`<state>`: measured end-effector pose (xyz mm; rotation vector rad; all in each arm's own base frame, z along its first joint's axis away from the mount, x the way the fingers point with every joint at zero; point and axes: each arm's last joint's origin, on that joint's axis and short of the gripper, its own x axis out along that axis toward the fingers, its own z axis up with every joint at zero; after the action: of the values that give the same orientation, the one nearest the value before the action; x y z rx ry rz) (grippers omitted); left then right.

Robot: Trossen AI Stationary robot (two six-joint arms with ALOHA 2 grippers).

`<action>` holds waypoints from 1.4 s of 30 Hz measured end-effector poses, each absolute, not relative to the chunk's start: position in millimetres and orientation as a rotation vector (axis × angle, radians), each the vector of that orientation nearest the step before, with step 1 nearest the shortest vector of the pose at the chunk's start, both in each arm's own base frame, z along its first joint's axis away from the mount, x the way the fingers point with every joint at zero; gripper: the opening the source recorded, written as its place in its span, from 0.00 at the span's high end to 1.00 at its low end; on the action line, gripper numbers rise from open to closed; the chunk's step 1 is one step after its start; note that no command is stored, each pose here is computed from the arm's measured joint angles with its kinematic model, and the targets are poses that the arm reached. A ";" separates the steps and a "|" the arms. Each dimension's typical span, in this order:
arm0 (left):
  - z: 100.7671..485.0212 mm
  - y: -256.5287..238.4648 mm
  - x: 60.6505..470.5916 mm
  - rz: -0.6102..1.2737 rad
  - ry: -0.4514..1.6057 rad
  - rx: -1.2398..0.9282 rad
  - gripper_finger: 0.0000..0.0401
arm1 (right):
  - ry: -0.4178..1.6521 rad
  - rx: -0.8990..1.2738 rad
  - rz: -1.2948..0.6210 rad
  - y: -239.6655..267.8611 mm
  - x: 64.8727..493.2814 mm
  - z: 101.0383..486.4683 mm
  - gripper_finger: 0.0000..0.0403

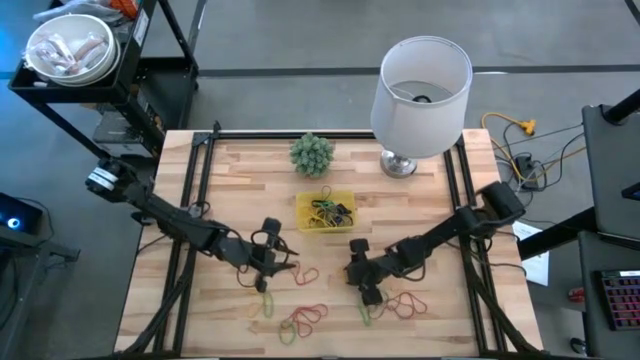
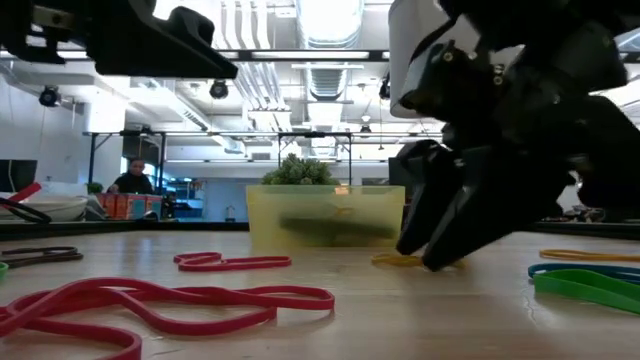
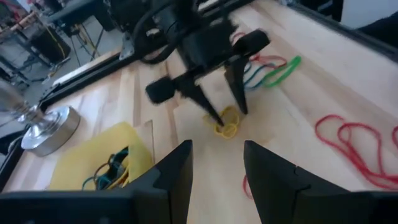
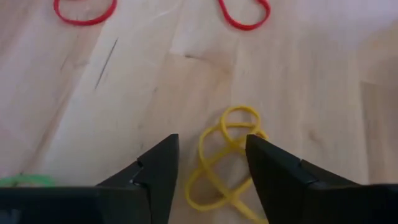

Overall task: Pick and place rubber bands into bin
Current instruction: Put the yellow rubber band into the yellow bin

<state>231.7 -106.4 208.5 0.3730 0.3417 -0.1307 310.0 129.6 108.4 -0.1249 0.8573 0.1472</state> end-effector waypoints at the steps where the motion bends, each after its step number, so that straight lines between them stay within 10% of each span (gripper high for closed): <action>1: 209.0 -106.8 231.8 -0.132 0.336 0.370 0.68 | 0.861 -0.118 0.146 127.9 311.8 107.5 0.53; 11: 208.2 -107.2 232.4 -0.134 0.329 0.386 0.68 | 0.891 -0.034 0.087 118.0 314.7 105.6 0.52; 22: 208.5 -107.1 232.5 -0.133 0.327 0.385 0.68 | 0.925 -0.169 0.122 129.4 306.8 104.2 0.95; 42: 208.7 -107.2 232.6 -0.133 0.326 0.384 0.68 | 0.644 -0.928 -0.292 185.6 304.4 145.9 0.98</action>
<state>232.6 -107.2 208.7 0.3838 0.3261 -0.1328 304.4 185.6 145.9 -0.9276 0.6438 -0.2921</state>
